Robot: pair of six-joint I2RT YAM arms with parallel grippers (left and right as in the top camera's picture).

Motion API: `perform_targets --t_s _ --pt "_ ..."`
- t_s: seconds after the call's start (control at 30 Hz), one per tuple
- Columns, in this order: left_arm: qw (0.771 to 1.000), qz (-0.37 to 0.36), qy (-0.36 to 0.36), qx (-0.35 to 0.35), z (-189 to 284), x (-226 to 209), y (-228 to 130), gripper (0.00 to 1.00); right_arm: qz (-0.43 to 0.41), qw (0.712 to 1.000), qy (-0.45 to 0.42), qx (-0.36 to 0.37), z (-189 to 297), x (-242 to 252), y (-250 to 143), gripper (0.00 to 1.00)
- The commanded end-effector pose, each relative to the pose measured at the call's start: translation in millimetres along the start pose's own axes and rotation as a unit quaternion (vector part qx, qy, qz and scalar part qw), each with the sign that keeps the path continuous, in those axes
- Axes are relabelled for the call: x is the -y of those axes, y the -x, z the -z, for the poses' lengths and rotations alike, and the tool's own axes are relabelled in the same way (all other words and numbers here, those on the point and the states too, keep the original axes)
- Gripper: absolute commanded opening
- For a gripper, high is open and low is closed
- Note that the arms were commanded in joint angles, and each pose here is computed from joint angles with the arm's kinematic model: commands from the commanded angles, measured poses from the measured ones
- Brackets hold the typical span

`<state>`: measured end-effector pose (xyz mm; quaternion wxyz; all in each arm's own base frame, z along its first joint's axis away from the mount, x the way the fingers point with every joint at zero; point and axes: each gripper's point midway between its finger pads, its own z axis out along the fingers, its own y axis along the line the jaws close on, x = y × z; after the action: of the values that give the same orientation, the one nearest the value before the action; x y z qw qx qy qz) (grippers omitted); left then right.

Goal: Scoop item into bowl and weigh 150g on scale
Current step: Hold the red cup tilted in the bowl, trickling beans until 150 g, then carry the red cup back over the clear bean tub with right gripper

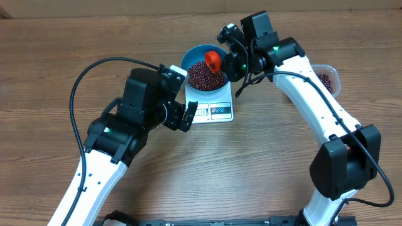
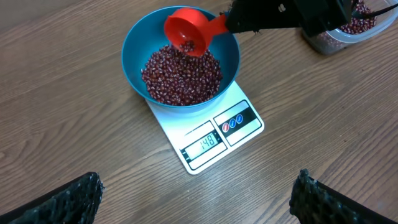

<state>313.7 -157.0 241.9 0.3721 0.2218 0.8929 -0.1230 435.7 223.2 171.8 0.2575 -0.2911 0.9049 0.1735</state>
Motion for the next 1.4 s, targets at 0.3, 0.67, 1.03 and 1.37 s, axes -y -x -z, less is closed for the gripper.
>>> perform_targets --t_s 0.3,0.67,1.03,1.37 --pt "1.000 -0.007 -0.006 -0.004 -3 1 -1 1.00 0.010 0.999 0.013 0.031 20 -11 17 0.04" --pt "1.000 -0.007 -0.006 -0.004 -3 1 -1 1.00 0.010 0.999 0.013 0.031 20 -11 17 0.04" --pt "1.000 -0.007 -0.006 -0.004 -3 1 -1 1.00 0.007 0.998 0.048 0.037 28 -23 18 0.03" --pt "1.000 -0.007 -0.005 -0.004 -3 1 -1 1.00 -0.025 0.997 0.013 0.072 88 10 18 0.04"
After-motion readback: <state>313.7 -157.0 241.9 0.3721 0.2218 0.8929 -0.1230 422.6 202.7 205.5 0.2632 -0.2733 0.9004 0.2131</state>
